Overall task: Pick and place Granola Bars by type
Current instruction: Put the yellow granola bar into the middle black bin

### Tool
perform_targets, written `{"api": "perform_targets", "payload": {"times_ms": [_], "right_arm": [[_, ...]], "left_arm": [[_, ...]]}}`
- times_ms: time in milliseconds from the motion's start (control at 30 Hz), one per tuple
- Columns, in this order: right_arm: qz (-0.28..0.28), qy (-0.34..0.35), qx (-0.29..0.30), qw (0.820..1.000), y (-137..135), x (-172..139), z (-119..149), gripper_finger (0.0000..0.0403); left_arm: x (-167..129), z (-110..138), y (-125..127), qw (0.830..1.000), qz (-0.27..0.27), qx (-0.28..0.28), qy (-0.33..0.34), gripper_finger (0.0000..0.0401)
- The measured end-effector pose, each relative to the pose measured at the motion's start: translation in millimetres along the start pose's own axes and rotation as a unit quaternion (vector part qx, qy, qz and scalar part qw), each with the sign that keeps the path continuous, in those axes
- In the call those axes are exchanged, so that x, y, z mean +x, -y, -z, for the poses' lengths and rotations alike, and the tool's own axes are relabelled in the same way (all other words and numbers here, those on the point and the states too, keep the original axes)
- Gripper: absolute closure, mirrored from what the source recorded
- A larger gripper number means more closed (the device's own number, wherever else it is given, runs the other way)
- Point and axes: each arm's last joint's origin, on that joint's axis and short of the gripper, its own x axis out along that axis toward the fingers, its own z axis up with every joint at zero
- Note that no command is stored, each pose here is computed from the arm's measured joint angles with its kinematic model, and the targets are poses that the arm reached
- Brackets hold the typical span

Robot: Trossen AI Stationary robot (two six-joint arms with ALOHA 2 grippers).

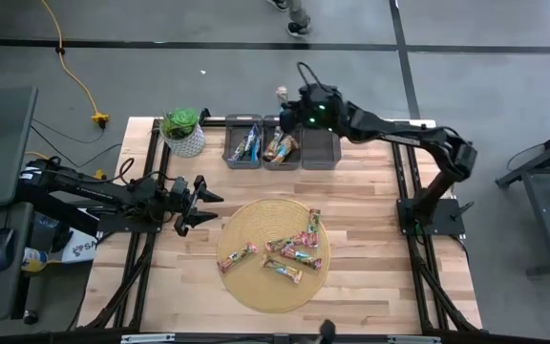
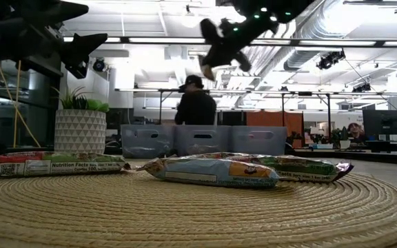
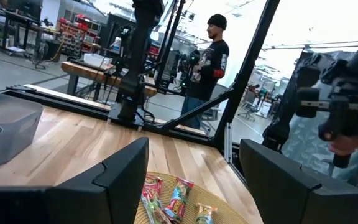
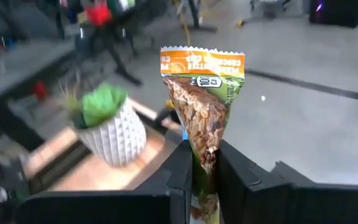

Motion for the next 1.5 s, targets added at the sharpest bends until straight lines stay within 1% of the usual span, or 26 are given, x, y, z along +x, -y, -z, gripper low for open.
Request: {"api": "perform_targets", "payload": {"times_ms": [67,167,333,400,467,600,700,800,1000,1333,1500], "right_arm": [[0.004,-0.035,-0.031,0.999,-8,14,-4,0.0365],[0.028,-0.101,-0.078,0.991,-17,34,-8,0.0365],[0.072,-0.201,-0.109,0.971,-20,64,-5,0.0365],[0.099,-0.234,-0.121,0.960,-18,75,2,0.0365],[0.112,-0.269,-0.127,0.948,-13,85,13,0.0365],[0.122,-0.329,-0.111,0.930,-3,105,43,0.0365],[0.128,-0.363,-0.098,0.918,5,113,64,0.0365],[0.128,-0.376,-0.087,0.914,9,116,72,0.0365],[0.136,-0.373,-0.088,0.914,12,116,70,0.0363],[0.129,-0.380,-0.087,0.912,12,115,70,0.0295],[0.097,-0.381,-0.094,0.915,8,111,64,0.0271]], "left_arm": [[0,0,0,1.000,0.000,0.000,0.000,0.0153],[0,0,0,1.000,0.000,0.001,-0.001,0.0153],[0,1,0,1.000,-0.002,0.000,-0.005,0.0153],[0,1,0,1.000,-0.002,0.000,-0.005,0.0153],[0,1,-1,1.000,-0.003,0.000,-0.007,0.0153],[0,4,-1,1.000,-0.006,0.000,-0.018,0.0153],[0,6,-2,0.999,-0.010,0.000,-0.031,0.0153],[0,8,-3,0.999,-0.015,0.000,-0.044,0.0153],[-1,14,-5,0.997,-0.025,-0.001,-0.075,0.0153],[-3,24,-8,0.991,-0.042,-0.002,-0.126,0.0153],[-4,28,-9,0.988,-0.049,-0.002,-0.145,0.0153]]}}
